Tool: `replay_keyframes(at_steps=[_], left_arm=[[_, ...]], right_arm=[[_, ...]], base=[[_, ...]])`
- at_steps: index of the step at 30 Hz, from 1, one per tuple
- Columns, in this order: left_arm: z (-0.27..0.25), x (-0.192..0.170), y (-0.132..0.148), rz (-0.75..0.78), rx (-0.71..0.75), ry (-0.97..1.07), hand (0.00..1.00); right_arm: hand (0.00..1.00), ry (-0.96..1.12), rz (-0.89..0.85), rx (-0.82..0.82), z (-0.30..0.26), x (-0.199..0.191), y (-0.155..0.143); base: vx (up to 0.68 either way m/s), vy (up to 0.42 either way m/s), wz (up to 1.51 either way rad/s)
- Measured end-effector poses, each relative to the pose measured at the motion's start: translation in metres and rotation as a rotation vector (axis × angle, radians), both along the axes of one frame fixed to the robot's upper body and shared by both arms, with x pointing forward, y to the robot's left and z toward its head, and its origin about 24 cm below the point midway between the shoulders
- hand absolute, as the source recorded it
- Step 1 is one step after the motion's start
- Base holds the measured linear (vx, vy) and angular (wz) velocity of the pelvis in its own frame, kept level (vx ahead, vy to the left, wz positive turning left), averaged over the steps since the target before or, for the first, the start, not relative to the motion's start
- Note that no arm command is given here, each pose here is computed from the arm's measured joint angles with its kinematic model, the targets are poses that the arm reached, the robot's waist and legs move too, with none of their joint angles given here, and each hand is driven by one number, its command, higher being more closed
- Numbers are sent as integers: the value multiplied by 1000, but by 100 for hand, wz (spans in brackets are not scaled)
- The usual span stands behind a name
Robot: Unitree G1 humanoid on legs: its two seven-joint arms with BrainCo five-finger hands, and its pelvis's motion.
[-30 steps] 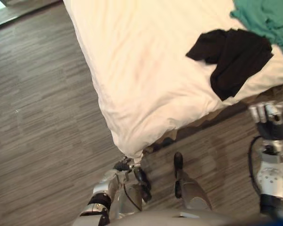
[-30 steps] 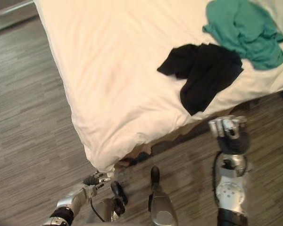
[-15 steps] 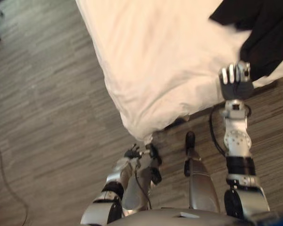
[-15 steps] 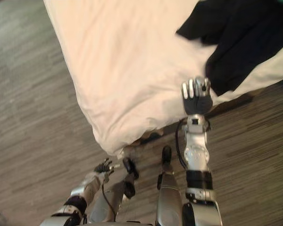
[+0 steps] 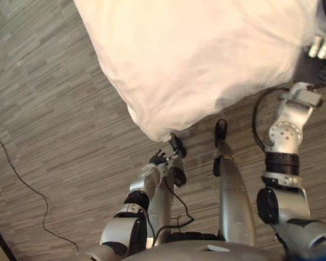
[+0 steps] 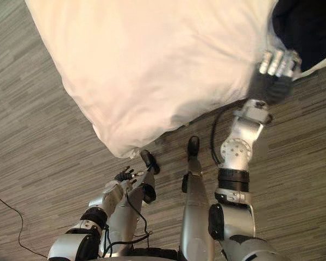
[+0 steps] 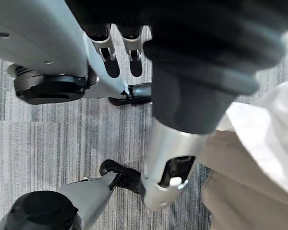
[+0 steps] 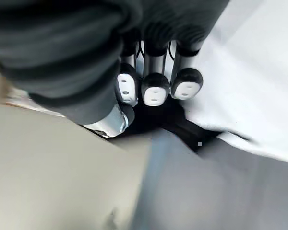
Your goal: Tidy the bed and pick cloth on bed and put in laundry
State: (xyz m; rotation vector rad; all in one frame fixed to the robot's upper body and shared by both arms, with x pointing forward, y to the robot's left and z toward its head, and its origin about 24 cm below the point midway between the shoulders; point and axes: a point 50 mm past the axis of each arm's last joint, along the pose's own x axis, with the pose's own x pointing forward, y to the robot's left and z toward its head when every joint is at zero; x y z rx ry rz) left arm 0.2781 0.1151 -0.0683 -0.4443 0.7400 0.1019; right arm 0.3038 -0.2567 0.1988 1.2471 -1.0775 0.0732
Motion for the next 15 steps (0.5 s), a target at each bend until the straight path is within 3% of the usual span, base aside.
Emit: replay_keyframes(at_steps=[3,4,8,9,12,14,15], left_arm=[[-1,-1,2,11,1,11,0],[-1,-1,3,18,-10,12,0],[-3,-3,11,42,-8,12,0],[-4,-3,20,63,3,0,0],[-4,-3,35,92,42,-23,0],[-5,-5,47,112,62,-25,0],[-8,-8,52,121,72,-9,0]], right_arm=[[100,109,-105,39,-42,-27,-29],[0,135,-122,44,-50,-33,-34],[0,360,-198,82,-104,-66,-63],[0,497,-190,136,-132,-73,-72],[0,742,-168,153,-181,-89,-75],[0,908,-141,82,-205,-95,-68],[0,1029,-118,-30,-217,-98,-61]], base=[[76,38,-23],[82,32,-35],[61,5,-35],[42,-7,-12],[20,-12,-4],[37,-21,-2],[50,-16,-6]])
